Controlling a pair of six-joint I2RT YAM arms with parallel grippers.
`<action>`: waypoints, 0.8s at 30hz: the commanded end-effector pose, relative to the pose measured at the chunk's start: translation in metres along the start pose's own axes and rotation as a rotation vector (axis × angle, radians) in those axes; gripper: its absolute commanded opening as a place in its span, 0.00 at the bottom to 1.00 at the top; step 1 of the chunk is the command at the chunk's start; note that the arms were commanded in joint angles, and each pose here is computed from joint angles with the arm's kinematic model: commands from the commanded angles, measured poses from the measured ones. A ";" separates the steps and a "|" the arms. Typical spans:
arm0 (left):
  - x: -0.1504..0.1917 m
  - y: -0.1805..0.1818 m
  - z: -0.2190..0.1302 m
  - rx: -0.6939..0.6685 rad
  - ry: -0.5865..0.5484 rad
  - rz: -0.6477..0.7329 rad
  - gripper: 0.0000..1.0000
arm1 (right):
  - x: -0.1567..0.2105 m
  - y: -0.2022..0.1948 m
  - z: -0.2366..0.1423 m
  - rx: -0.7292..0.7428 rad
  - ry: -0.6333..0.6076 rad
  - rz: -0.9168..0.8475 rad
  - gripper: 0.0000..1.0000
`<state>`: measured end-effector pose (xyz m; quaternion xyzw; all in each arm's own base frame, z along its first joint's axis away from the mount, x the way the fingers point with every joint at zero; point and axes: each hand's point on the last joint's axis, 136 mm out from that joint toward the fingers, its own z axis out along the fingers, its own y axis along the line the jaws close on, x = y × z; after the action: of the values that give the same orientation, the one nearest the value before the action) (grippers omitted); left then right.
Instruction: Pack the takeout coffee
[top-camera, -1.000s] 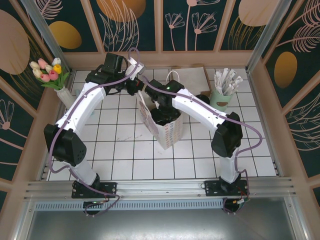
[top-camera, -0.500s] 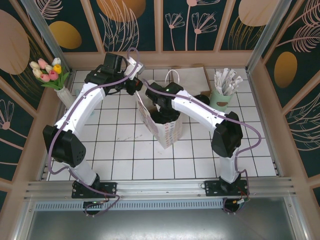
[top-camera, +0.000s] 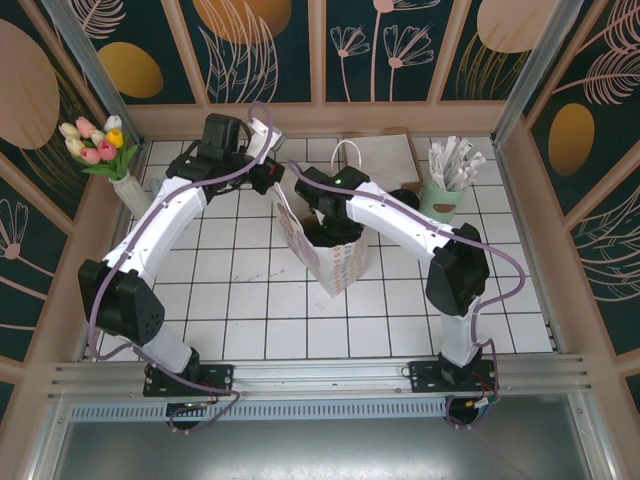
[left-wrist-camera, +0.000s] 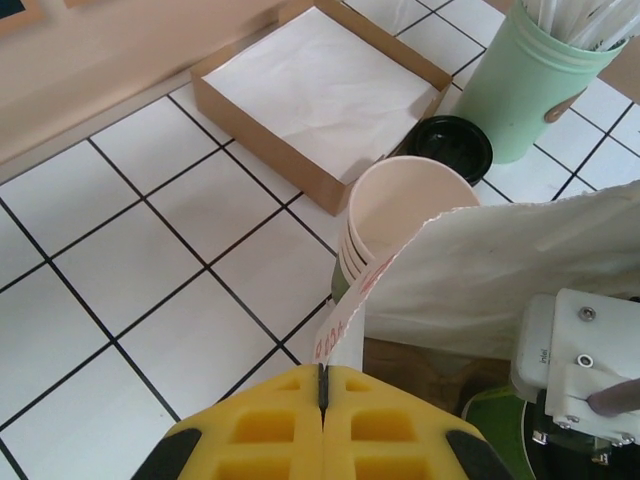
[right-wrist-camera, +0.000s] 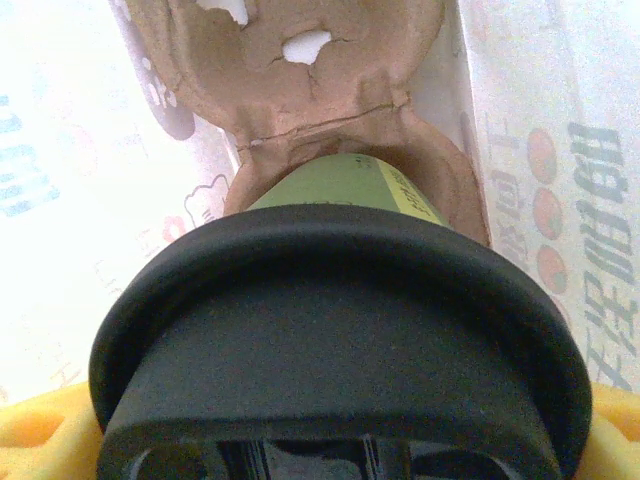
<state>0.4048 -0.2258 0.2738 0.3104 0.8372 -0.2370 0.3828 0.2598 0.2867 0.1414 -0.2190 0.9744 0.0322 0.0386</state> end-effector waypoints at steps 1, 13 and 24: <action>0.004 0.002 0.006 0.023 0.072 0.010 0.00 | 0.006 -0.004 -0.013 -0.012 -0.012 0.004 0.72; -0.002 0.004 0.008 0.013 0.035 0.021 0.00 | 0.005 -0.005 -0.012 -0.011 -0.002 0.003 0.72; -0.011 -0.004 -0.002 0.040 0.022 0.038 0.00 | 0.009 -0.008 -0.010 0.014 0.048 0.016 0.71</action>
<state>0.4071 -0.2316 0.2733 0.3271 0.8372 -0.2441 0.3640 0.2586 0.2820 0.1431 -0.2161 0.9755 0.0276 0.0320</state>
